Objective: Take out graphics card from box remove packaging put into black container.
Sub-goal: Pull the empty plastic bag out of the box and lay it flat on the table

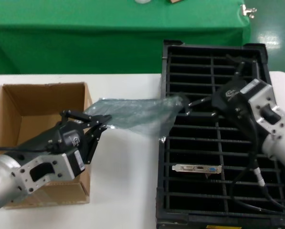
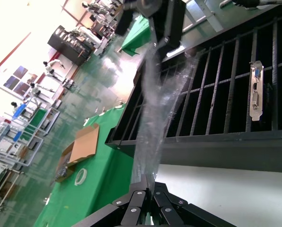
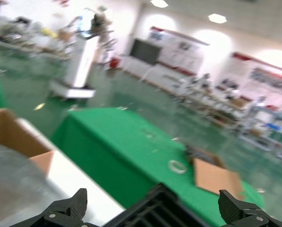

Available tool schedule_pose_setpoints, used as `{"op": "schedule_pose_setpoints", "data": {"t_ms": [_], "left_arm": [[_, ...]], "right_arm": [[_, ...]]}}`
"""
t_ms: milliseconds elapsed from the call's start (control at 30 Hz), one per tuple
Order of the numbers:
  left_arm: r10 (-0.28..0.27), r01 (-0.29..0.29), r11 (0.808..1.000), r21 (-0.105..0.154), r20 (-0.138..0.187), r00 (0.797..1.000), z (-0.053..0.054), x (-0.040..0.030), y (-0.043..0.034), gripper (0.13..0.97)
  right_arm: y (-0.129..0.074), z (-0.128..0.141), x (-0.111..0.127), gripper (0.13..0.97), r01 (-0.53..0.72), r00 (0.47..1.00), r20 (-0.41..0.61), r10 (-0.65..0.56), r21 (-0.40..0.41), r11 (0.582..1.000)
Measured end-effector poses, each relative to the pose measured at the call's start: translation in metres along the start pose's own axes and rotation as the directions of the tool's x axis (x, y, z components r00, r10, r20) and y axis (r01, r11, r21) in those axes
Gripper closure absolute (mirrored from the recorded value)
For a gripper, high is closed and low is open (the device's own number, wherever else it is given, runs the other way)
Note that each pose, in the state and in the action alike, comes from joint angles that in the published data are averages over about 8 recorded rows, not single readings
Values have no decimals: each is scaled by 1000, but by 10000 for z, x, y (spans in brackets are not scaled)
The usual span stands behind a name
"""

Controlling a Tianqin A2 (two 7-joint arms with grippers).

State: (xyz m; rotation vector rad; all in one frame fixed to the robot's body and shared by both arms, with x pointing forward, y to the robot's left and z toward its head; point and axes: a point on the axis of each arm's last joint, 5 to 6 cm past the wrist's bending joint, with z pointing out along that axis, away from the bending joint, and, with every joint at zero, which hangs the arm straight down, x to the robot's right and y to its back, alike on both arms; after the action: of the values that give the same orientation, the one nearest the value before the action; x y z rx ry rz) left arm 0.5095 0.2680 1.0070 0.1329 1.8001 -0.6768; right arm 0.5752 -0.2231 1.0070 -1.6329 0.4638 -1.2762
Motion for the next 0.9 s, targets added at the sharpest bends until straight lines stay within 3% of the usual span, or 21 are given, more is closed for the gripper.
{"op": "schedule_pose_setpoints", "data": {"t_ms": [233, 400, 567, 900], "left_arm": [[-15, 15, 1000, -3, -1, 1000, 16, 8, -8, 958], [-94, 94, 995, -25, -8, 996, 96, 42, -29, 958], [-217, 216, 973, -79, -6, 976, 219, 88, -34, 958], [-399, 398, 891, -218, 45, 916, 378, 155, -45, 958]], "right_arm": [[187, -99, -84, 130, -71, 989, -130, 75, 36, 997], [205, -106, -95, 130, -79, 987, -139, 84, 36, 996], [203, -106, -94, 130, -79, 987, -138, 83, 36, 996], [203, -106, -94, 130, -79, 987, -138, 83, 36, 996]]}}
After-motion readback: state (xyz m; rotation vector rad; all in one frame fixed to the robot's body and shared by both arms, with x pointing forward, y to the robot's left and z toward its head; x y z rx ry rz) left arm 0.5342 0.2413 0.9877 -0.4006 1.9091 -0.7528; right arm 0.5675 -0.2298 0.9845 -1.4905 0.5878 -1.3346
